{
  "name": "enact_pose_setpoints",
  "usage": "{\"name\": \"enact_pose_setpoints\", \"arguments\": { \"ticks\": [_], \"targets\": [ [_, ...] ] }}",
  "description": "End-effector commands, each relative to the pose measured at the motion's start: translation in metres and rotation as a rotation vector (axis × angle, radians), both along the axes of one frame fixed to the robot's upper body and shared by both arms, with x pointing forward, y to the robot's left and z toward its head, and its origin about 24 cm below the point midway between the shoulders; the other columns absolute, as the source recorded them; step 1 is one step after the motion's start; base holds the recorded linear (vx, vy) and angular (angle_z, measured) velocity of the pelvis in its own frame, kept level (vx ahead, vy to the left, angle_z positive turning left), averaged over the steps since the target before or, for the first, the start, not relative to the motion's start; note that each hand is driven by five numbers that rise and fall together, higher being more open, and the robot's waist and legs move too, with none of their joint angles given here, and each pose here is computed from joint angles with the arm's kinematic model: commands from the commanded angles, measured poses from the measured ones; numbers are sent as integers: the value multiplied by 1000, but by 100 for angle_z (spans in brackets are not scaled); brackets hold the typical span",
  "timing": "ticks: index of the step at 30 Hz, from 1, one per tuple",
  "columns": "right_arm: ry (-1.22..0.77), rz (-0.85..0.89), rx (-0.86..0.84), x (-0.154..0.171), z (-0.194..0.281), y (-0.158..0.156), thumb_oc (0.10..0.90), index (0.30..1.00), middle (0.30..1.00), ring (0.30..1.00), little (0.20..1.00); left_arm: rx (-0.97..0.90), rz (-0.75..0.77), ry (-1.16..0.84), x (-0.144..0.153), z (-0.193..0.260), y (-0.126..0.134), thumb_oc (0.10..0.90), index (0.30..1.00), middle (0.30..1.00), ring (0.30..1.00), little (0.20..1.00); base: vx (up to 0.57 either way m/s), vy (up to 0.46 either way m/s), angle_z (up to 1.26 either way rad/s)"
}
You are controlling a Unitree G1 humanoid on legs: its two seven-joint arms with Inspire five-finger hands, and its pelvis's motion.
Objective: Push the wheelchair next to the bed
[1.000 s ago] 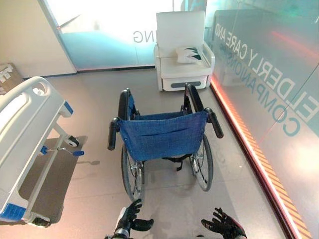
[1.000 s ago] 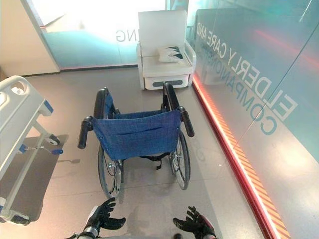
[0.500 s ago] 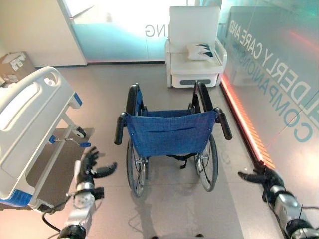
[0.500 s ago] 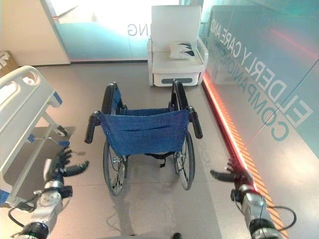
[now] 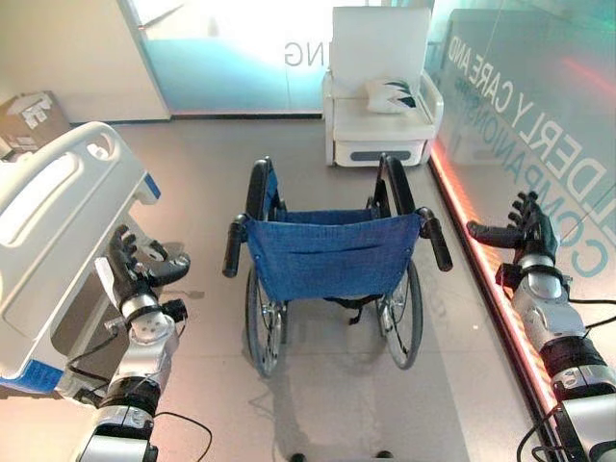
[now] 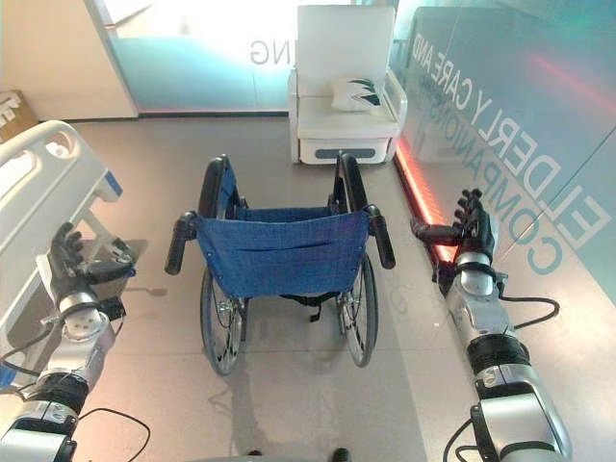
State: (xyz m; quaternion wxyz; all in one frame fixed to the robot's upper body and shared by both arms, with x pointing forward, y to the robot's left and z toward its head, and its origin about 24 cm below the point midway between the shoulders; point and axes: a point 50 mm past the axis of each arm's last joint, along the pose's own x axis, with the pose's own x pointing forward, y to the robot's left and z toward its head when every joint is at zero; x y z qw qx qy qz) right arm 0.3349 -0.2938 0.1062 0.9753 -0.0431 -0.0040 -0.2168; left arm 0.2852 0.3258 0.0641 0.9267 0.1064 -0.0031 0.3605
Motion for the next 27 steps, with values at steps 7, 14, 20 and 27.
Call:
{"name": "enact_pose_setpoints", "arguments": {
  "ticks": [7,14,20,27],
  "targets": [
    [-286,180,-119,13,82,37,800,900,900,900,900,63,-369,-379,39,107,-46,800,900,900,900,900,0,-3,1],
    [-165,289,-190,10,61,48,800,900,900,900,900,103,-520,-375,33,105,-62,800,900,900,900,900,0,0,0],
    [-128,331,-211,14,59,54,800,900,900,900,900,141,-588,-254,38,98,-68,800,900,900,900,900,0,0,0],
    [-97,358,-222,16,58,59,800,900,900,900,900,186,-586,-125,42,90,-60,800,900,900,900,900,0,0,0]
  ]
}}
